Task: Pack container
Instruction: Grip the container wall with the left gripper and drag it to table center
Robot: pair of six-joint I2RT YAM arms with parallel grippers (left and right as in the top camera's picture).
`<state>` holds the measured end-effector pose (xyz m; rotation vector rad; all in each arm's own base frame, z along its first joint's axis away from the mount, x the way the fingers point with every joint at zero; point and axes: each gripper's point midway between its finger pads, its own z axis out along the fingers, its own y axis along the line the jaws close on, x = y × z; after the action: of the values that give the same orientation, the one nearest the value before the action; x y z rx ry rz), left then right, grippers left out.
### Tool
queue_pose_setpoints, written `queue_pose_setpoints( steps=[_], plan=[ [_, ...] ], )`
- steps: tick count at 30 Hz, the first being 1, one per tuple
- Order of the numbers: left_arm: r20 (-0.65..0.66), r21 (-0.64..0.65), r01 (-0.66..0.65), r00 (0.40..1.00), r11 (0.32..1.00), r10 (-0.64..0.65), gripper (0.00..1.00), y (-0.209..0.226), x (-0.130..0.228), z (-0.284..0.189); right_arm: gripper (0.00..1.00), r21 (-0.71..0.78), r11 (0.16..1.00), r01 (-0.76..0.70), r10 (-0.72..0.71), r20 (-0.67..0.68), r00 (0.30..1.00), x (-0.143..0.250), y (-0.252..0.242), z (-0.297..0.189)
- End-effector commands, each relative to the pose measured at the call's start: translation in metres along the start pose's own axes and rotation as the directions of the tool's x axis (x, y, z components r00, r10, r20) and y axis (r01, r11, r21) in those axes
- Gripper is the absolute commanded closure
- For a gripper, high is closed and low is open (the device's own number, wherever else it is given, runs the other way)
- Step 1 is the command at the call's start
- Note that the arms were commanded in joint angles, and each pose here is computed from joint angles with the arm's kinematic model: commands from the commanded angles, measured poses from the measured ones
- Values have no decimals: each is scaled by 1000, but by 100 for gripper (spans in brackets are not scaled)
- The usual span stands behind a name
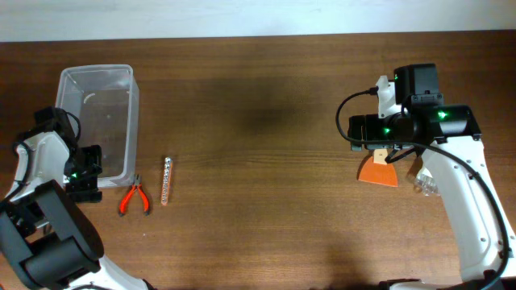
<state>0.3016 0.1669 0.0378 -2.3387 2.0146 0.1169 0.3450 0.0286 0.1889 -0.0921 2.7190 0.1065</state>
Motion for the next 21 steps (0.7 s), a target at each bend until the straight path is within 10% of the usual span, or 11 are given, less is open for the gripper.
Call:
queue_pose_setpoints(
  steps=[1,21],
  plan=[
    [-4,-9,5,1000,1000,-5,18,3,0,3,1,9,1000,18,-18,18,1000,-7,2,-4],
    [-86,17,8,996,1000,-6,84,-2,14,2,1,9,1000,17,-17,13,1000,-6,2,-4]
  ],
)
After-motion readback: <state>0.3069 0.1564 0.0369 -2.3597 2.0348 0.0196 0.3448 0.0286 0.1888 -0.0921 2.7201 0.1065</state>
